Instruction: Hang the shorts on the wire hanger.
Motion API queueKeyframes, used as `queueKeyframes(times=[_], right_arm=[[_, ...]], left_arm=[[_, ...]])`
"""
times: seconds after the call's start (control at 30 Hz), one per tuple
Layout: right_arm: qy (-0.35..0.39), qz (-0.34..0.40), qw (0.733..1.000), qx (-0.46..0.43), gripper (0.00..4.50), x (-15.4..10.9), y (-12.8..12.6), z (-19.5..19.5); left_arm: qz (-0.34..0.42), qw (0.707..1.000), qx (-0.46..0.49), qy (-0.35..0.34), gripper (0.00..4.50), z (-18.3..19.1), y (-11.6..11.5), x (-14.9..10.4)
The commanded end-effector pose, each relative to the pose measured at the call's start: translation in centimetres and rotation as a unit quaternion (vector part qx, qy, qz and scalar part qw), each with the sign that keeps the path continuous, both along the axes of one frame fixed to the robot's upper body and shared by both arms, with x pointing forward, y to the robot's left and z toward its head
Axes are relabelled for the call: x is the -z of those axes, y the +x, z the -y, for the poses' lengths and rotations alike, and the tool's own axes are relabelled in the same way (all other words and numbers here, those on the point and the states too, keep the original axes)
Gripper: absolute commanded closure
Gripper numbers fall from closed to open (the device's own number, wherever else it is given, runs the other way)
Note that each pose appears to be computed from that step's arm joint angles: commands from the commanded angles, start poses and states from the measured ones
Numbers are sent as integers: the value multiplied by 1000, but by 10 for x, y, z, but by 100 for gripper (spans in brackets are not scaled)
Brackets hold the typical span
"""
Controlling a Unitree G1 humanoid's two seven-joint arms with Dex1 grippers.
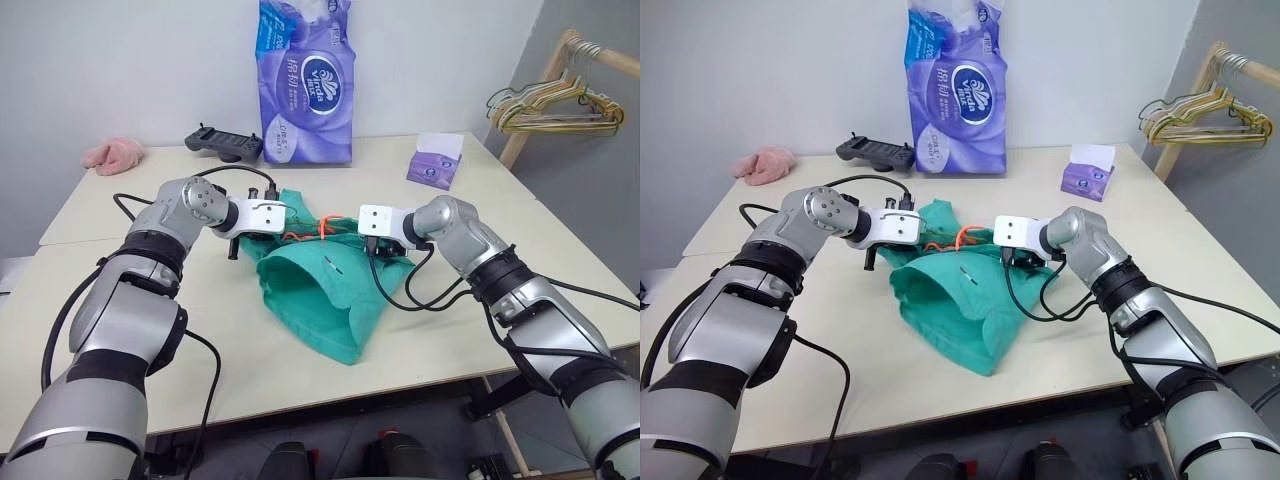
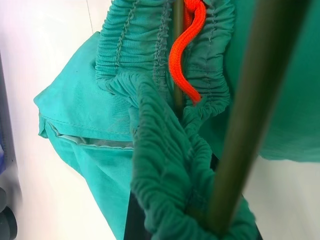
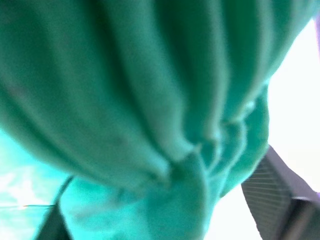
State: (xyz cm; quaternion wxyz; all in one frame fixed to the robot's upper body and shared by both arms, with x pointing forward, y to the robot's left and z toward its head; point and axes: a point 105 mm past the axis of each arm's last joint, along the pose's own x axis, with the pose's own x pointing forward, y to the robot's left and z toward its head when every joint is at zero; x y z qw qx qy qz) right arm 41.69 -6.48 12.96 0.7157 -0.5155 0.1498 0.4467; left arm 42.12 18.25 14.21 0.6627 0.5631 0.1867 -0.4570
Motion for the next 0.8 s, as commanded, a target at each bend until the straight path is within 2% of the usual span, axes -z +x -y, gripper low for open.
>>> queueKeyframes(times=[0.03, 0.2, 0.5, 0.8], right_arm=[[6, 44, 999, -15, 274, -28, 5, -7], [3, 44, 999, -20, 448, -28, 3, -8], [22, 50, 998, -13, 448, -33, 2, -12], [47, 36, 998, 15, 450, -28, 2, 1]], left_arm=[[30, 999, 6, -16, 450, 2, 3, -18], [31, 999, 7, -15, 450, 3, 4, -19], [43, 998, 37, -27, 450, 11, 1, -20], [20, 990, 43, -131, 183, 13, -8, -46]])
